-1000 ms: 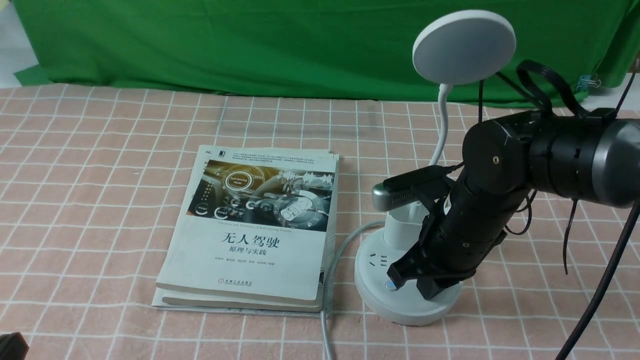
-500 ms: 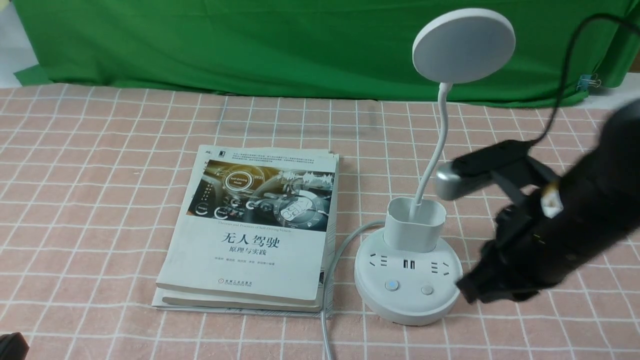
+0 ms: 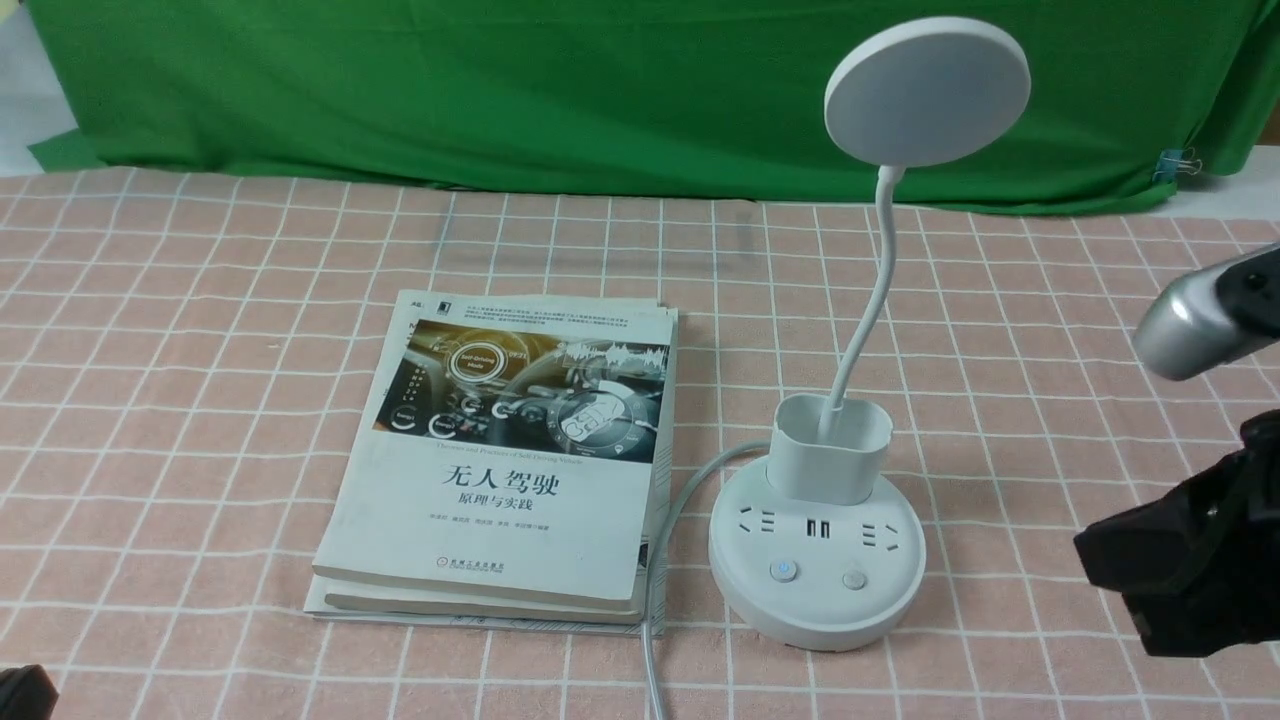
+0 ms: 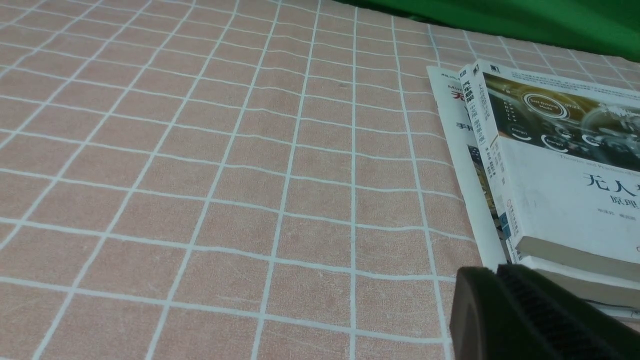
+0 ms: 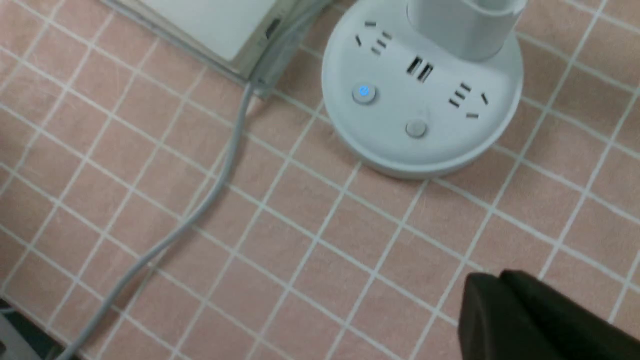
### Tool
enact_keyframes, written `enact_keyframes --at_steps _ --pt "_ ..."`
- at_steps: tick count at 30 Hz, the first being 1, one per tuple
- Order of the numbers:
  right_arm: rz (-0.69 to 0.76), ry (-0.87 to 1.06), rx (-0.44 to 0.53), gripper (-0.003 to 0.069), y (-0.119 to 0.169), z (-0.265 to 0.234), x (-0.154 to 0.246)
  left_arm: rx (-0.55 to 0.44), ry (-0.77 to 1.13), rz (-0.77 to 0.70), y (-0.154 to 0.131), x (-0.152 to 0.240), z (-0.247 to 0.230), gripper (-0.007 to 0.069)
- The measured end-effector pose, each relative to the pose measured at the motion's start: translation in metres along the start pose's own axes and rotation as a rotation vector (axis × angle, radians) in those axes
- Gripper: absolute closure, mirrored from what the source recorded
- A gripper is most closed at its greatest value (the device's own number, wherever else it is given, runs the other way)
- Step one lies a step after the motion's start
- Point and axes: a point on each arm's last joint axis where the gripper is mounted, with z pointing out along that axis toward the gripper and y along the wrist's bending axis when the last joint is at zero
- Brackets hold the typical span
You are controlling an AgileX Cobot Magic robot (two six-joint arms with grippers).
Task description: Turn off the table lamp on the pink coffee tablecloth by hand.
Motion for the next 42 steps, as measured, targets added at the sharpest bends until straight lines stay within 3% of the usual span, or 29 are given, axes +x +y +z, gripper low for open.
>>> enact_keyframes --at_steps 9,16,23,42 --pt "-0.044 -0.201 0.101 0.062 -0.013 -0.014 0.009 0.0 0.0 0.0 0.0 0.0 0.0 0.0619" --pt "0.126 -0.425 0.304 0.062 -0.052 0.011 0.096 0.0 0.0 0.0 0.0 0.0 0.0 0.0619" --pt "0.161 -0.604 0.455 0.0619 -0.06 0.044 0.175 0.0 0.0 0.0 0.0 0.0 0.0 0.0619" --pt "0.138 -0.628 0.483 0.0614 -0.055 0.044 0.193 0.0 0.0 0.0 0.0 0.0 0.0 0.0619"
